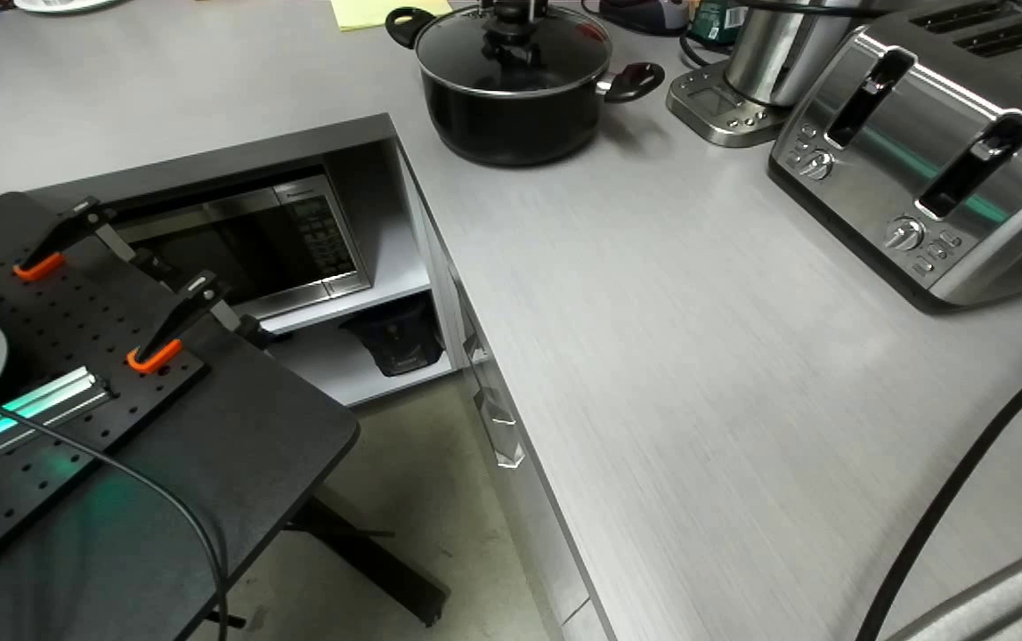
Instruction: Remove the glass lid from the black pot.
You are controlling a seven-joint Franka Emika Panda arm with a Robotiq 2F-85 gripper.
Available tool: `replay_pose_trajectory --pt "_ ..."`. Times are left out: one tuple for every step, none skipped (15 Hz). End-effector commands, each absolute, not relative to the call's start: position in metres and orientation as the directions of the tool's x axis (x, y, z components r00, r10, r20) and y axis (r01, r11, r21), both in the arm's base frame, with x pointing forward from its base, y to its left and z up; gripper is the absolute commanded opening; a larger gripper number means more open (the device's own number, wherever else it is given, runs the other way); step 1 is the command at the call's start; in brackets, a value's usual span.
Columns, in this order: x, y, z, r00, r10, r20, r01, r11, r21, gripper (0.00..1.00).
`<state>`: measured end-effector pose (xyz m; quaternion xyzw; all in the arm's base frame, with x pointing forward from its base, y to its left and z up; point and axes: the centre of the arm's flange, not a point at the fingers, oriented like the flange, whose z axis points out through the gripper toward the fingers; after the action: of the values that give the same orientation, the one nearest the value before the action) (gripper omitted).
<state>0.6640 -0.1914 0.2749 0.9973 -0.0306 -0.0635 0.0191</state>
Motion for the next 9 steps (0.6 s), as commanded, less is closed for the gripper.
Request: replay_pose_trajectory --pt "0.672 -0.191 0.277 0.988 -0.072 -0.138 -0.065 -0.996 0.057 0.45" --pt "0.671 -0.191 0.278 0.988 -0.072 -0.138 -0.064 -0.996 0.057 0.36" --pt "0.671 -0.191 0.278 0.988 -0.071 -0.137 -0.064 -0.996 0.057 0.29" --pt "0.671 -0.191 0.278 0.988 -0.071 -0.137 -0.064 -0.996 0.057 0.25" --pt "0.671 -0.191 0.279 0.988 -0.071 -0.136 -0.063 -0.996 0.057 0.25" --pt "0.670 -0.191 0.280 0.989 -0.068 -0.134 -0.061 -0.997 0.056 0.25" --pt "0.669 -0.190 0.281 0.989 -0.067 -0.132 -0.060 -0.997 0.056 0.25" --pt "0.666 -0.189 0.285 0.990 -0.063 -0.127 -0.056 -0.997 0.055 0.25" --pt "0.663 -0.188 0.288 0.991 -0.058 -0.120 -0.052 -0.997 0.055 0.25"
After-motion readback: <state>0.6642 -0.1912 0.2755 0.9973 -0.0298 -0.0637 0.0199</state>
